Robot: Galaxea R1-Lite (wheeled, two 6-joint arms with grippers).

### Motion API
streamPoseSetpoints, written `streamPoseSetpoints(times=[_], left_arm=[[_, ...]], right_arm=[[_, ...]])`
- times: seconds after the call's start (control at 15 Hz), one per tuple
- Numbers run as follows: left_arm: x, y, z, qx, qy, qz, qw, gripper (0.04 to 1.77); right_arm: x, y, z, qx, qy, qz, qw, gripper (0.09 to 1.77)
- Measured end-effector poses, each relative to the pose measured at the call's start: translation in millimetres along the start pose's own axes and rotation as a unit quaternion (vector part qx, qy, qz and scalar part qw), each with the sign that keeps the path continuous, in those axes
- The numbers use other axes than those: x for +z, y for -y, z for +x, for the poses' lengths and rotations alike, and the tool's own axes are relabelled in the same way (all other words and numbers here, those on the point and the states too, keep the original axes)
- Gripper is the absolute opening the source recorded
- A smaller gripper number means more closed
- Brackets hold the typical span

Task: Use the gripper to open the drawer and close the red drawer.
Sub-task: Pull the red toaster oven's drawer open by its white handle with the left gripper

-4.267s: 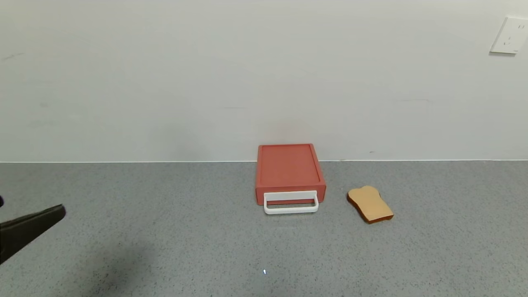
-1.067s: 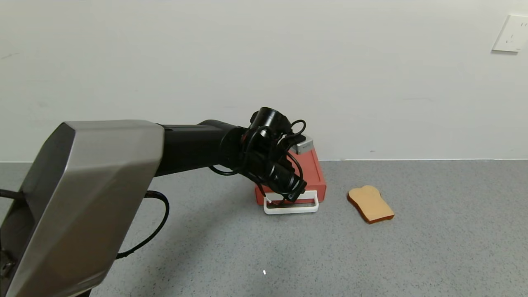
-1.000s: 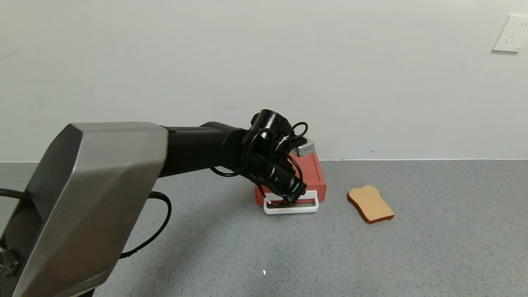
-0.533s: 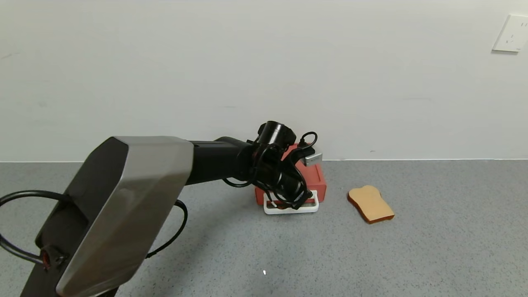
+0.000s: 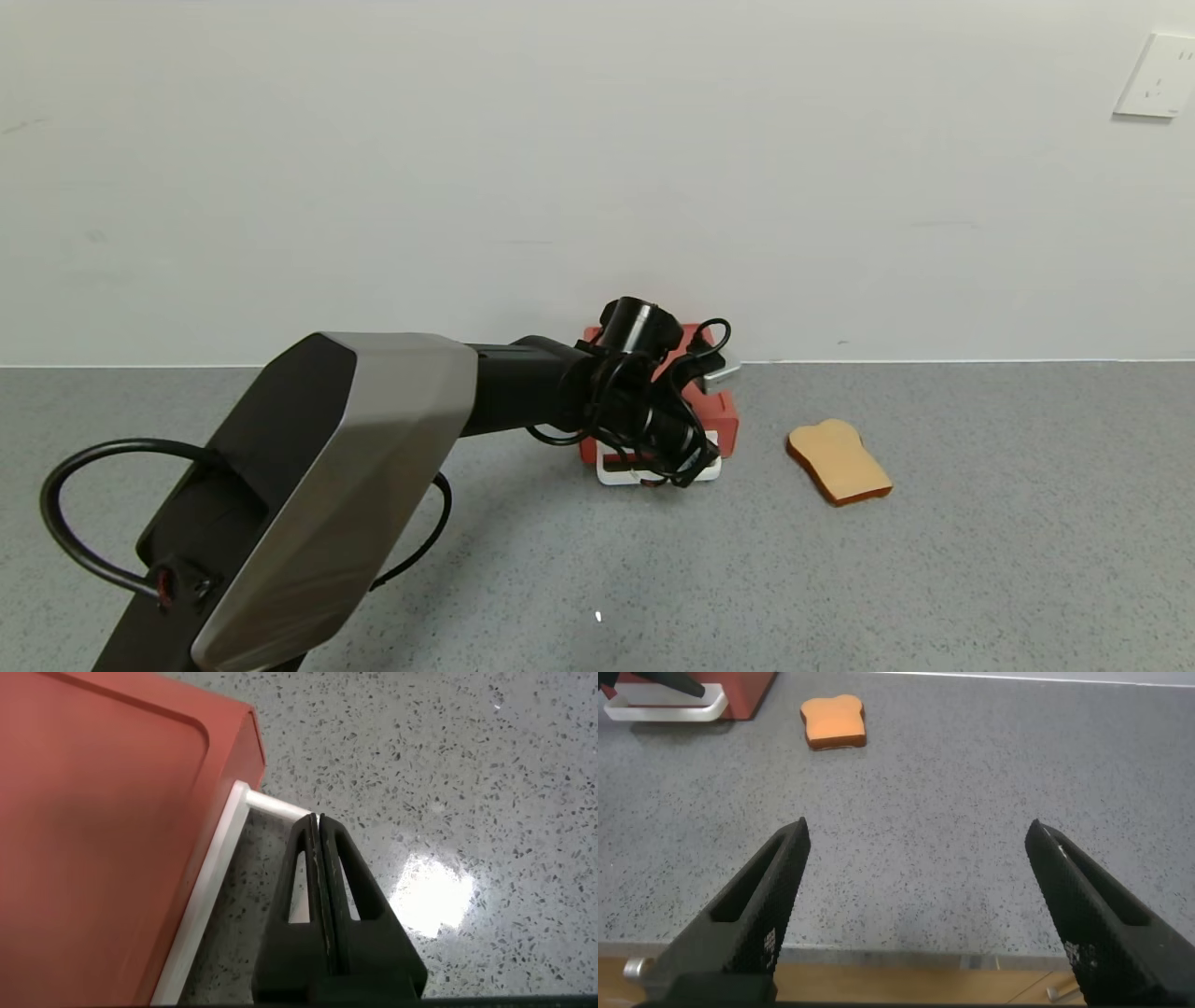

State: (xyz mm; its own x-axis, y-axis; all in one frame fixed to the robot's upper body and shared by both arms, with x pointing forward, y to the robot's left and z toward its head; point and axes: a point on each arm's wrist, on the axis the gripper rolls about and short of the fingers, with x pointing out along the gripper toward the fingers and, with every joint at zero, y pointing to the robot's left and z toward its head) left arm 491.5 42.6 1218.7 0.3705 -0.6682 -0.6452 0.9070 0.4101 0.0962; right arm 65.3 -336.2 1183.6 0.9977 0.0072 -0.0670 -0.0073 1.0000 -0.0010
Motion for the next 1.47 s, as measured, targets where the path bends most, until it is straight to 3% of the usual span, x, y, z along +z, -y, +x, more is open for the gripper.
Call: streamPoseSetpoints(times=[0.2,0.67,1.47], left_arm=[[-2.5,-2.0,1.4,0.004,-0.004,0.005,1.0,0.11],[-6.3,-4.9,5.7,0.044,-0.025,0.03,0.9982,0.11],[-15.5,-3.0,10.8,0.05,-0.065,0.026,0.9963,0.11]], right_arm=[[0.0,0.0,0.0,0.0,0.0,0.0,1.0,1.7],[0.0,0.0,0.0,0.0,0.0,0.0,1.0,1.7],[-0.2,0.0,0.1,0.0,0.0,0.0,1.0,1.7]])
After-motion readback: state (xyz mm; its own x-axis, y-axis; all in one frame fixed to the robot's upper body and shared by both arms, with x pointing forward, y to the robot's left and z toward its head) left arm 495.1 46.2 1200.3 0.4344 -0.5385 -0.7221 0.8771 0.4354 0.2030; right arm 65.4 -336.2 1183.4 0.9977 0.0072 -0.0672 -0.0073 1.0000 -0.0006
